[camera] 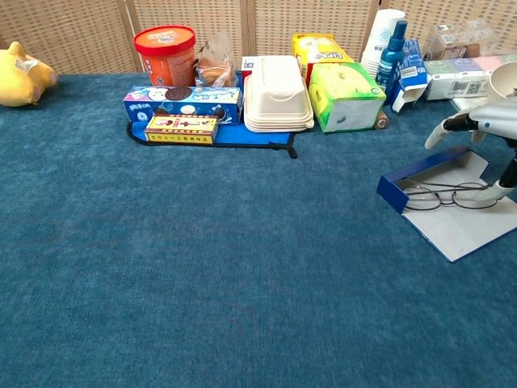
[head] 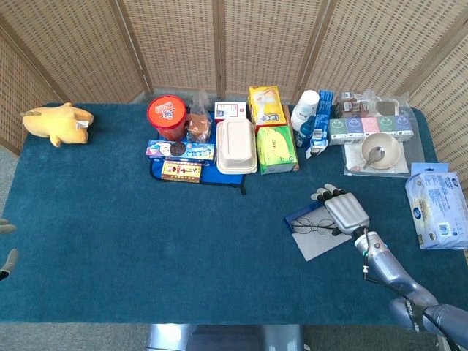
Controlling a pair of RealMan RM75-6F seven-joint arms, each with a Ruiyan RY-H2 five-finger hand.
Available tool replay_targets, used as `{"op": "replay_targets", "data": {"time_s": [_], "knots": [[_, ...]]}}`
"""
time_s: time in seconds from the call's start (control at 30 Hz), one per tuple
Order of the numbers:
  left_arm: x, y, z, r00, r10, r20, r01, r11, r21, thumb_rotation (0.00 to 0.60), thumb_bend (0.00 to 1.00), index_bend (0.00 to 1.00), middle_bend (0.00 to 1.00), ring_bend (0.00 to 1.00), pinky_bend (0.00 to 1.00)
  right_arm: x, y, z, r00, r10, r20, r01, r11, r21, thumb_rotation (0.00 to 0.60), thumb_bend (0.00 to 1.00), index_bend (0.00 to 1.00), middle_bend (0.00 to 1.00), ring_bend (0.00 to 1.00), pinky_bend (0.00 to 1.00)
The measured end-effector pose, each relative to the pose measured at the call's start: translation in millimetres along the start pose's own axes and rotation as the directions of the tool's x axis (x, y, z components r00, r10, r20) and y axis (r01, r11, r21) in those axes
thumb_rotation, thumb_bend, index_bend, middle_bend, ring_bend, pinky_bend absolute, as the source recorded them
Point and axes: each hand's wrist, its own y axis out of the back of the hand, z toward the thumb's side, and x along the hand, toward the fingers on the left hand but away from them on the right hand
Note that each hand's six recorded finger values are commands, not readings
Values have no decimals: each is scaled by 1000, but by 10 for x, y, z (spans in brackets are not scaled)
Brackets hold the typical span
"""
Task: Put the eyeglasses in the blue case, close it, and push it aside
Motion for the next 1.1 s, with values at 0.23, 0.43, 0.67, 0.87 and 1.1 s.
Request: {"op": "replay_targets", "data": {"time_s": [0.23, 0.43, 0.67, 0.87, 1.1], "knots": [[-1, -11, 3, 1000, 0, 1, 0, 1000, -1, 599, 340, 338, 313, 298, 239, -55, 1, -8, 1000, 6, 2, -6, 999, 38, 600, 109, 213, 191, 121, 283], [5, -7, -3, 1000, 3, 0, -3, 1000, -1, 600, 340, 338, 312, 298, 239, -13, 38, -5, 1000, -17, 8, 17, 1000, 18, 600, 107, 202, 191, 119, 283], [20, -20, 2, 1000, 1, 4, -1, 1000, -2, 600, 339, 338, 312, 298, 239, 56, -21, 55, 1000, -14, 4, 14, 1000, 4, 600, 107, 177, 178, 105, 275], [16, -8, -2, 1000, 5, 5, -5, 1000, -1, 599, 340, 338, 312, 298, 239, 18, -51, 61, 1000, -15, 5, 15, 1000, 9, 600, 107, 171, 178, 105, 275], [5, 5, -13, 1000, 9, 2, -9, 1000, 0, 600, 340, 338, 312, 298, 239, -97, -31, 18, 999, -39, 2, 39, 999, 26, 600, 106, 166, 178, 105, 275]]}}
